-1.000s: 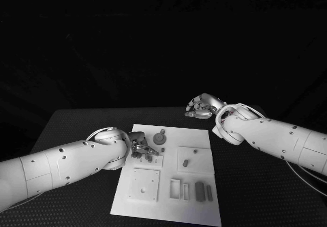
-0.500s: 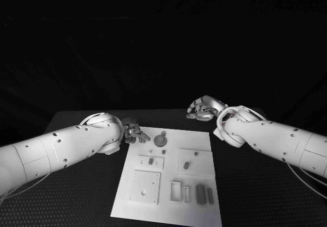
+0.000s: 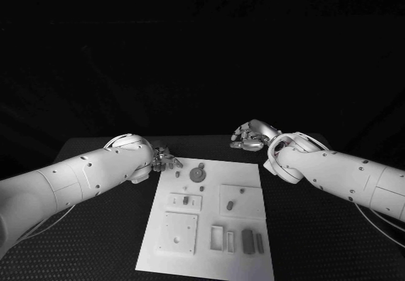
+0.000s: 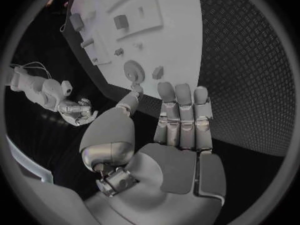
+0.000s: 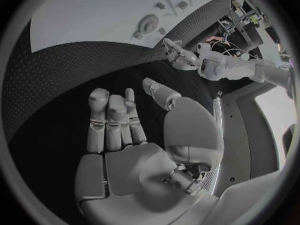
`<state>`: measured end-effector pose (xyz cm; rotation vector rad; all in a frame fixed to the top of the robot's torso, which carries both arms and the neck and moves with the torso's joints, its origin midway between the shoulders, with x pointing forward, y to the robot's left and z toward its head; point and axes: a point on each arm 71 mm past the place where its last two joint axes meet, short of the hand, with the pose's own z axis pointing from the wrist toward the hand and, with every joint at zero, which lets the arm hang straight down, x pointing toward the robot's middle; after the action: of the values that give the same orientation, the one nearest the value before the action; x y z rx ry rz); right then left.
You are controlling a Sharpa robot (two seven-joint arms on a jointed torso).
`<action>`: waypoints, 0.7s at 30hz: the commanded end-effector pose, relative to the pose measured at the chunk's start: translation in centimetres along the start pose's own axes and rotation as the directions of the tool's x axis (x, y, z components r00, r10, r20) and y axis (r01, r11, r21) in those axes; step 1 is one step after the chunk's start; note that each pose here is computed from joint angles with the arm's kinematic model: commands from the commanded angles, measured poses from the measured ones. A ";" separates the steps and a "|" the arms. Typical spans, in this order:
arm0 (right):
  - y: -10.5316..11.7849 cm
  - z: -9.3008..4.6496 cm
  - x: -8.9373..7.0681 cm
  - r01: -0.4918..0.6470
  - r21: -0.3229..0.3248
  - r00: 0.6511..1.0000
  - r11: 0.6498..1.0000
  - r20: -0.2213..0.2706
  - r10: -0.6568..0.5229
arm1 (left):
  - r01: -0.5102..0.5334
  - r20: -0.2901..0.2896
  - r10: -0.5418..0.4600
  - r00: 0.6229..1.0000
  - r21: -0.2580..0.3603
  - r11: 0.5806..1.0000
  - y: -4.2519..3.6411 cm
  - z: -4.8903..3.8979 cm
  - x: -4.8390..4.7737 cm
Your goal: Assemble the parts on the task board
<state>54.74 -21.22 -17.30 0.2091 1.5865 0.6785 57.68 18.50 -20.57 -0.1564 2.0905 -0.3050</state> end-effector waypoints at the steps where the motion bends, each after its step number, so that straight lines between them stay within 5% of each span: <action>1: 0.1 0.0 0.1 -0.001 -0.008 1.000 1.000 -0.007 0.001 | -0.024 -0.033 0.024 0.999 0.018 1.000 -0.38 0.28 0.26; 21: 0.3 0.0 0.2 -0.002 -0.011 1.000 1.000 -0.008 0.002 | -0.040 -0.084 0.041 0.996 0.010 0.999 -0.56 1.08 1.16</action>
<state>54.70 -21.07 -17.29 0.2085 1.5868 0.6823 58.13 17.83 -21.74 -0.1257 2.1469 -0.2877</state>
